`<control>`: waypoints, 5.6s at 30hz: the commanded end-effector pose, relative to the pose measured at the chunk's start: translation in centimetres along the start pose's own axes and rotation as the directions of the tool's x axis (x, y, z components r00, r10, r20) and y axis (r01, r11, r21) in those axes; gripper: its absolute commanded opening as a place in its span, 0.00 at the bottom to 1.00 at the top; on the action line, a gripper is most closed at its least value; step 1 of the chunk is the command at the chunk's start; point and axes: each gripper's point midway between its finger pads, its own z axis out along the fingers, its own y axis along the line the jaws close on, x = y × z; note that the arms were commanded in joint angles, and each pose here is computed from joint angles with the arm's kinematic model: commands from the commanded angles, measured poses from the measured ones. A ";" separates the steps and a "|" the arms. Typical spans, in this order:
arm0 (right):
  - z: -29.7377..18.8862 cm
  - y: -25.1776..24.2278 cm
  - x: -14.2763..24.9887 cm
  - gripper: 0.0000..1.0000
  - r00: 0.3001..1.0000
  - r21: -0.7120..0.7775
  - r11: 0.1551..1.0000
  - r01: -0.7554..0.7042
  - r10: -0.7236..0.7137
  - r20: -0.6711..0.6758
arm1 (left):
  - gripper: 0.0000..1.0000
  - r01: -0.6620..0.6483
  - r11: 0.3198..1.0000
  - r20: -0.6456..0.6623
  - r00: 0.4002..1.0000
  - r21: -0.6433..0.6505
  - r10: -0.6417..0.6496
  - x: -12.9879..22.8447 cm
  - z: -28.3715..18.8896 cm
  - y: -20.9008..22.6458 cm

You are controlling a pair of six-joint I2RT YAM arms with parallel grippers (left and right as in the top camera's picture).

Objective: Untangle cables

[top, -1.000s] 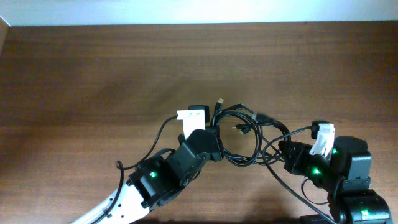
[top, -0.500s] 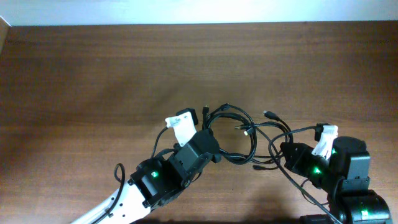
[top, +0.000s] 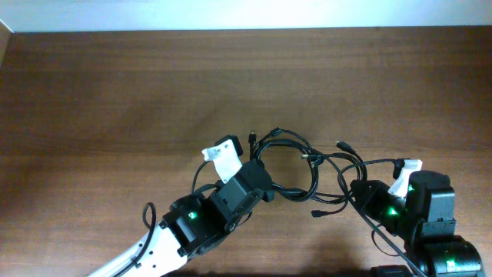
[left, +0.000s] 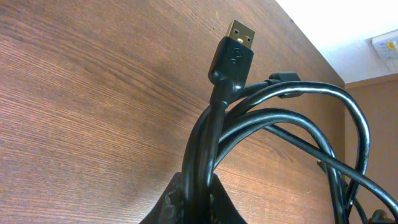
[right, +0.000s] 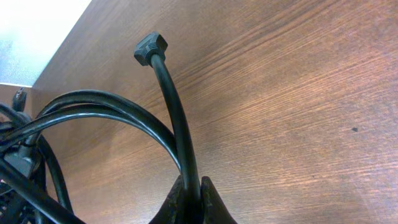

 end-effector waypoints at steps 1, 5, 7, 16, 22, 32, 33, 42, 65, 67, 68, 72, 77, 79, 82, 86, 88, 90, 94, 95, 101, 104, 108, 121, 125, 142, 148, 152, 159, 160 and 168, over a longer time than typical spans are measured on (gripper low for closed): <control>-0.3 -2.4 -1.4 0.04 0.996 0.130 0.991 -0.011 0.000 0.091 | 0.00 0.023 0.999 0.121 0.992 -0.039 -0.018 -2.6 -0.4 0.6; -0.5 -4.0 -1.4 0.04 0.992 0.203 0.976 -0.073 0.051 0.115 | 0.00 0.024 0.999 0.134 0.991 -0.043 -0.018 -2.9 -0.4 0.7; -0.6 -4.2 -1.4 0.04 0.991 0.214 0.973 -0.081 0.057 0.119 | 0.00 0.025 0.998 0.152 0.988 -0.049 -0.018 -3.2 -0.5 0.8; -0.4 -4.6 -1.2 0.04 0.988 0.227 0.965 -0.129 0.104 0.117 | 0.00 0.204 0.979 0.159 0.967 -0.020 -0.198 -3.2 -0.5 0.8; -0.1 -4.6 -1.3 0.50 0.988 0.232 0.964 -0.129 0.106 0.111 | 0.00 0.150 0.988 0.157 0.977 -0.033 -0.143 -3.1 -0.5 0.9; 0.2 -3.2 -1.1 1.00 0.995 0.166 0.983 -0.082 0.071 0.076 | 0.00 0.063 0.997 0.157 0.986 -0.047 -0.055 -3.2 -0.5 0.9; 0.3 -2.6 -1.2 1.00 0.997 0.139 0.989 -0.040 0.031 0.065 | 0.00 0.064 0.997 0.158 0.986 -0.044 -0.057 -3.2 -0.5 0.8; 0.5 1.2 -0.7 1.00 0.990 -0.054 0.988 0.142 -0.142 0.013 | 0.02 0.160 0.985 0.099 0.981 0.068 -0.166 -2.7 -0.4 -1.6; -0.8 6.3 1.6 1.00 0.886 -0.365 0.822 0.437 -0.464 0.017 | 0.00 0.202 0.967 -0.024 0.979 0.156 -0.201 -0.9 0.1 -4.1; -0.8 6.3 1.6 1.00 0.886 -0.365 0.822 0.438 -0.464 0.018 | 0.00 0.194 0.968 -0.039 0.981 0.160 -0.190 -0.7 0.0 -4.2; -0.8 6.3 1.6 1.00 0.886 -0.365 0.822 0.438 -0.464 0.019 | 0.00 0.192 0.968 -0.043 0.981 0.161 -0.188 -0.6 0.0 -4.3; -0.8 6.3 1.6 0.99 0.886 -0.365 0.821 0.438 -0.464 0.019 | 0.00 0.150 0.974 -0.070 0.988 0.170 -0.140 0.0 0.0 -4.5; -0.8 6.3 1.5 0.96 0.885 -0.365 0.821 0.439 -0.465 0.021 | 0.00 0.151 0.972 -0.109 0.985 0.180 -0.133 0.7 0.1 -4.8; -0.8 6.3 1.5 0.96 0.885 -0.365 0.821 0.439 -0.465 0.021 | 0.00 0.149 0.973 -0.125 0.984 0.176 -0.128 1.1 0.3 -4.8; -0.8 6.3 1.5 0.95 0.885 -0.365 0.821 0.439 -0.465 0.021 | 0.00 0.148 0.974 -0.145 0.982 0.174 -0.123 1.5 0.5 -4.8; -0.8 6.3 1.5 0.89 0.885 -0.365 0.821 0.440 -0.465 0.022 | 0.00 0.119 0.968 -0.173 0.982 0.223 -0.080 2.1 0.2 -5.9; -0.8 6.3 1.5 0.88 0.885 -0.365 0.821 0.440 -0.465 0.022 | 0.00 0.087 0.964 -0.165 0.985 0.249 -0.046 2.2 0.0 -6.4; -0.8 6.3 1.5 0.87 0.885 -0.365 0.821 0.440 -0.465 0.022 | 0.00 0.076 0.962 -0.166 0.986 0.264 -0.033 2.4 -0.2 -6.8; -0.8 6.4 1.4 0.66 0.885 -0.366 0.819 0.442 -0.466 0.026 | 0.00 0.011 0.957 -0.151 0.988 0.289 0.034 2.6 -0.3 -7.2; -0.8 6.5 1.4 0.53 0.884 -0.367 0.818 0.443 -0.466 0.029 | 0.00 -0.003 0.957 -0.147 0.988 0.289 0.048 2.6 -0.3 -7.1; -0.8 6.5 1.4 0.08 0.884 -0.367 0.817 0.444 -0.467 0.031 | 0.09 -0.006 0.961 -0.153 0.987 0.275 0.050 2.9 0.1 -6.9; -0.8 6.5 1.4 0.04 0.884 -0.367 0.817 0.444 -0.467 0.031 | 0.16 -0.007 0.962 -0.154 0.987 0.273 0.051 2.9 0.3 -6.9; -0.8 6.4 1.3 0.04 0.884 -0.363 0.819 0.445 -0.466 0.032 | 0.69 -0.009 0.962 -0.154 0.987 0.273 0.052 2.9 0.3 -6.9; -0.3 5.6 0.4 0.04 0.925 -0.298 0.881 0.368 -0.379 0.023 | 0.99 -0.612 0.704 -0.004 0.754 0.360 0.657 4.3 0.0 -6.7; -0.3 5.6 0.4 0.04 0.925 -0.298 0.881 0.367 -0.378 0.023 | 0.96 -0.705 0.613 0.035 0.666 0.355 0.745 4.4 0.0 -6.5; -0.3 5.6 0.4 0.04 0.925 -0.299 0.880 0.368 -0.379 0.023 | 0.89 -0.692 0.627 0.025 0.678 0.359 0.735 4.5 0.0 -6.5; -0.3 5.6 0.4 0.04 0.925 -0.299 0.881 0.368 -0.379 0.023 | 0.93 -0.875 0.280 0.210 0.383 0.395 0.900 5.0 -1.3 -8.0; -0.3 5.6 0.4 0.04 0.925 -0.299 0.881 0.368 -0.379 0.023 | 1.00 -0.924 0.130 0.276 0.238 0.358 0.931 4.6 -2.6 -7.7; -0.3 5.6 0.4 0.04 0.925 -0.299 0.881 0.368 -0.379 0.022 | 1.00 -0.823 -0.287 0.416 -0.069 0.490 0.907 9.4 -5.0 -6.3; -0.3 5.6 0.4 0.04 0.925 -0.299 0.881 0.368 -0.379 0.022 | 1.00 -0.804 -0.356 0.460 -0.118 0.476 0.880 9.7 -5.2 -6.4; -0.1 5.5 0.5 0.04 0.927 -0.299 0.883 0.361 -0.376 0.010 | 0.98 -0.721 -0.615 0.579 -0.367 0.318 0.729 10.0 -4.8 -6.2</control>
